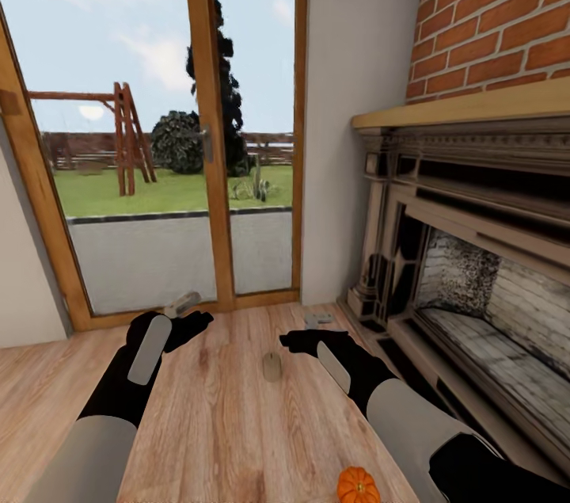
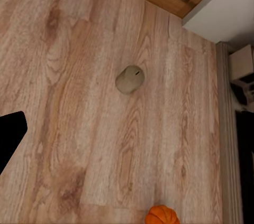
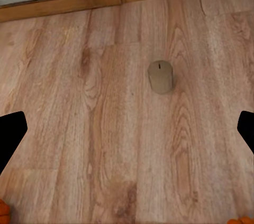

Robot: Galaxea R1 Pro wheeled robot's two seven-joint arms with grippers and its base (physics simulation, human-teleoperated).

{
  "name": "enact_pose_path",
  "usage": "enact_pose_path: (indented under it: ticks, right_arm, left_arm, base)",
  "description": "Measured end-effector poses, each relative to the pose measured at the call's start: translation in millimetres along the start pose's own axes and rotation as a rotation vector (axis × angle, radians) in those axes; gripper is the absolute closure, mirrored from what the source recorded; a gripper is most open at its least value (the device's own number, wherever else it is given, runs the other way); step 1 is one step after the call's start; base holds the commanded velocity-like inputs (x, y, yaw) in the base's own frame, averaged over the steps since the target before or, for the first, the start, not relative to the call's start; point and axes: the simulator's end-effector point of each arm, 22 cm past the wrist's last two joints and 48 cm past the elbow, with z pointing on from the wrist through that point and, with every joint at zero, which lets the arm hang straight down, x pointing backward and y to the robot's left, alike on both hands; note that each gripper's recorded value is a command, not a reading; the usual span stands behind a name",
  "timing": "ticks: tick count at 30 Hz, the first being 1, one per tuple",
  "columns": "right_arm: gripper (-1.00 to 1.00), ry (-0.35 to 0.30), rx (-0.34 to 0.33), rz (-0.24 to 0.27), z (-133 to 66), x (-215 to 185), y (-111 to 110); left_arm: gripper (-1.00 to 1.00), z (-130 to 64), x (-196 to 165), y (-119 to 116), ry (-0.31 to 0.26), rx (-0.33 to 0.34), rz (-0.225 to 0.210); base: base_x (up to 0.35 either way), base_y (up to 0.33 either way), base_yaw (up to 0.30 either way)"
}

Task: Place each of the two pumpkins and all three candles from the living room inside a cabinet in the living room (use any cabinet), then make sure every cabinet is closed, and position the cauldron so it is next to a table in the living room.

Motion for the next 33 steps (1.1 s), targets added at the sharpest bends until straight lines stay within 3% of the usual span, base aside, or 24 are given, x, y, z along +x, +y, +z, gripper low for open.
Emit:
enact_pose_path:
  ticks: [7,16,25,33]
  right_arm:
    - [-1.00,0.009,0.001,0.004,3.8,5.0,-2.1]
    - [-1.00,-0.001,0.001,0.007,5.5,4.0,-2.8]
    - [-1.00,0.002,0.001,0.008,6.8,5.6,-3.6]
    - [-1.00,0.003,0.001,0.009,7.4,6.2,-3.3]
  left_arm:
    - [-1.00,4.6,3.9,2.7,0.009,-0.006,-0.001]
    - [-1.00,6.8,5.5,3.6,0.013,-0.008,-0.001]
    - [-1.00,8.6,7.4,4.7,0.018,-0.010,-0.001]
    - [-1.00,9.2,7.9,5.2,0.019,-0.011,-0.001]
  base:
    - [0.140,0.000,0.000]
    - [0.315,0.000,-0.011]
    - [0.326,0.001,-0.179]
    - [0.326,0.091,0.028]
